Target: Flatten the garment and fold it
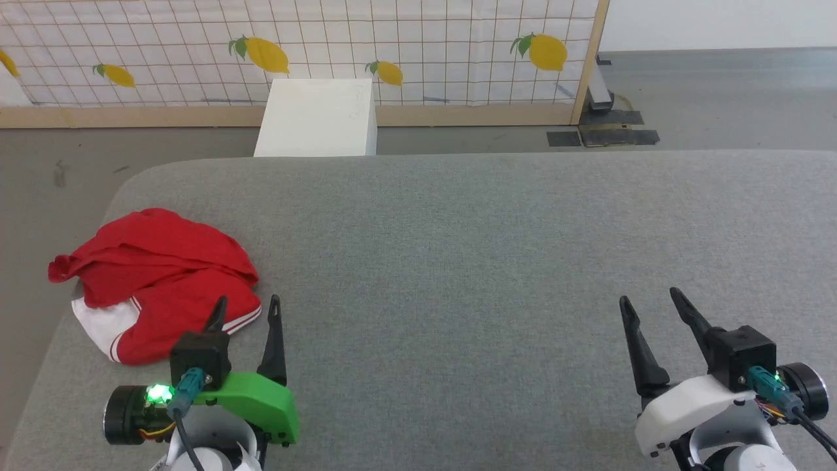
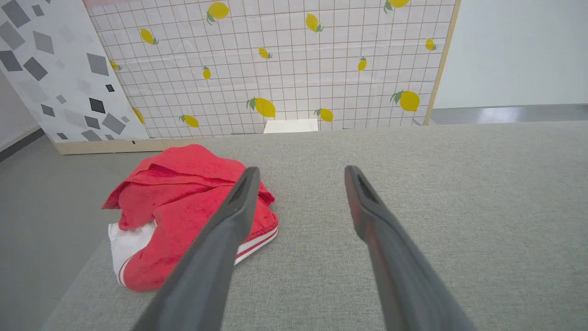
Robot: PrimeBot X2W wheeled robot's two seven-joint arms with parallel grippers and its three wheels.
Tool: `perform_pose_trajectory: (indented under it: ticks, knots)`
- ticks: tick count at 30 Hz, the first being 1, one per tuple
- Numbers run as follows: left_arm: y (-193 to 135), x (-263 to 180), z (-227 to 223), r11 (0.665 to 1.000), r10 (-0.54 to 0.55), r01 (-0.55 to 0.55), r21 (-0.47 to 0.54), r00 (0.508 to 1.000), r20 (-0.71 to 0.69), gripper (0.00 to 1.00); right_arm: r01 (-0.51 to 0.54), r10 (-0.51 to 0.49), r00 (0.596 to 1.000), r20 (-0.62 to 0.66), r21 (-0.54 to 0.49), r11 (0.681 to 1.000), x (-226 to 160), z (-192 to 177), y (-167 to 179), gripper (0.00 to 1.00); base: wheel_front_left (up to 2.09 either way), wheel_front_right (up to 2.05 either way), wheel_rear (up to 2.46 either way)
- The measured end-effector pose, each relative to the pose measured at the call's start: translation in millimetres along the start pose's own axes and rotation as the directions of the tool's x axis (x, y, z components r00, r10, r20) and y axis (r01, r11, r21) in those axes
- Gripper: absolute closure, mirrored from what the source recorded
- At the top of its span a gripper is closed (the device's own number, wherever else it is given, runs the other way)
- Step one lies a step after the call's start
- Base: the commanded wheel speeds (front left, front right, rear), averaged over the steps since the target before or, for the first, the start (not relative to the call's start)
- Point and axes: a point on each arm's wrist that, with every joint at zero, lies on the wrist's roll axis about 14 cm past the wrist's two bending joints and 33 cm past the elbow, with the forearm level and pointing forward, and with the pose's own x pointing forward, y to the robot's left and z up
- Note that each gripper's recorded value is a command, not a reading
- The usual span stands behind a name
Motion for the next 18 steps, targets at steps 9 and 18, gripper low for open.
perform_pose_trajectory:
  ticks: [9,18]
  knots:
    - [6,-4,-2,1.000,0.030,-0.030,-0.002,1.000,0.004,0.00,-0.020,0.020,1.000,0.008,0.002,1.000,4,0,6,0.00,0.00,0.00,0.00]
    - [21,-14,-5,0.996,0.086,-0.085,-0.008,0.996,0.007,0.00,-0.061,0.060,0.998,0.026,0.009,0.998,12,3,19,0.00,0.00,0.00,0.00]
